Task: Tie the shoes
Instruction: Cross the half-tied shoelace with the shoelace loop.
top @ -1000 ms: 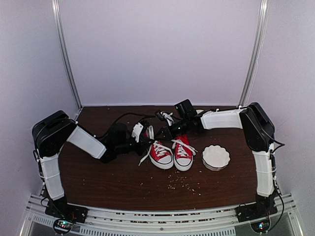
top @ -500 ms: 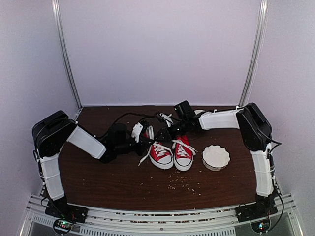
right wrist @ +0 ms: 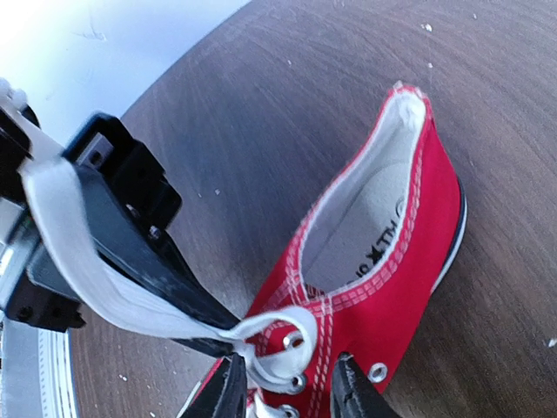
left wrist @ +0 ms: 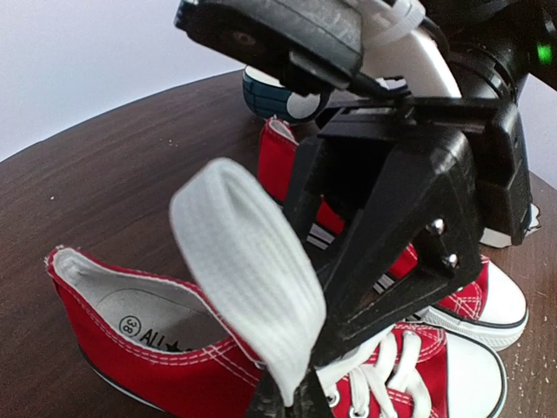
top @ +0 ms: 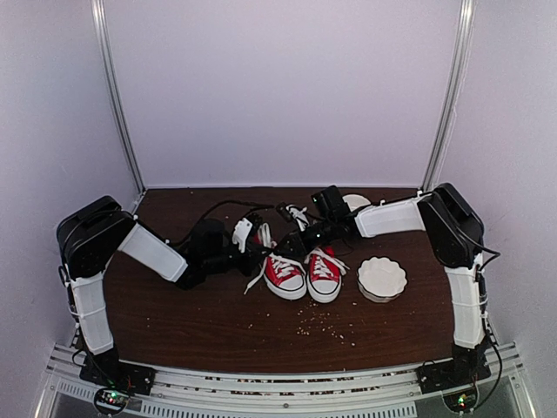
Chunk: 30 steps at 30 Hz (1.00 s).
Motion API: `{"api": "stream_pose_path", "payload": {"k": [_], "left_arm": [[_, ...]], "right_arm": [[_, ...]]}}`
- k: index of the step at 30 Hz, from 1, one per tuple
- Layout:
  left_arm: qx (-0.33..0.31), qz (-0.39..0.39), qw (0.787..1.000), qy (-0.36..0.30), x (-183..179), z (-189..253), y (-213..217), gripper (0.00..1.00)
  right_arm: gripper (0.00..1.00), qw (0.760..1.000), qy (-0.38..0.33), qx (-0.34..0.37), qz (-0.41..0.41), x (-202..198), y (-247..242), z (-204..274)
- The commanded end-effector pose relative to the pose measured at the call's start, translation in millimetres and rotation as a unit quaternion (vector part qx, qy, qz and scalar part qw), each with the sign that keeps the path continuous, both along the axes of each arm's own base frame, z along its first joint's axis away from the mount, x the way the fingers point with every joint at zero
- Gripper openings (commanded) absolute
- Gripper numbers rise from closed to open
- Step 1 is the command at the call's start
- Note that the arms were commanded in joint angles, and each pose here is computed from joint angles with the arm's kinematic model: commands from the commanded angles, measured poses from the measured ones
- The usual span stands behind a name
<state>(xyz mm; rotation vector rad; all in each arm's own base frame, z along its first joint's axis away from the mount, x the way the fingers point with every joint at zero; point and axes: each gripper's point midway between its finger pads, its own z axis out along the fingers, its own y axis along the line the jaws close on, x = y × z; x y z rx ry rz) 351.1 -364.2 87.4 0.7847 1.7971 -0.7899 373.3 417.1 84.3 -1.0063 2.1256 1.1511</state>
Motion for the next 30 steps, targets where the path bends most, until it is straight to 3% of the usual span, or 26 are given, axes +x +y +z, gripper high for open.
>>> {"api": "stream_pose_path", "payload": {"k": [1,12,17,24,30], "left_arm": [[-0.011,0.013,1.0,-0.014,5,13,3,0.0],[-0.012,0.007,1.0,-0.019,6,14,0,0.0],[-0.015,0.006,1.0,-0.02,5,15,1,0.0],[-0.022,0.005,0.999,-0.023,4,18,1,0.0],[-0.028,0.002,0.999,-0.026,7,20,-1,0.02]], "right_arm": [[0.32,0.998,-0.015,0.052,0.011,2,14,25],[0.22,0.998,0.006,0.046,0.032,0,20,12],[0.22,0.999,0.001,0.034,0.032,0,16,11],[0.01,0.999,-0.014,0.022,0.027,4,11,16],[0.0,0.999,-0.018,0.034,0.033,-1,10,28]]}}
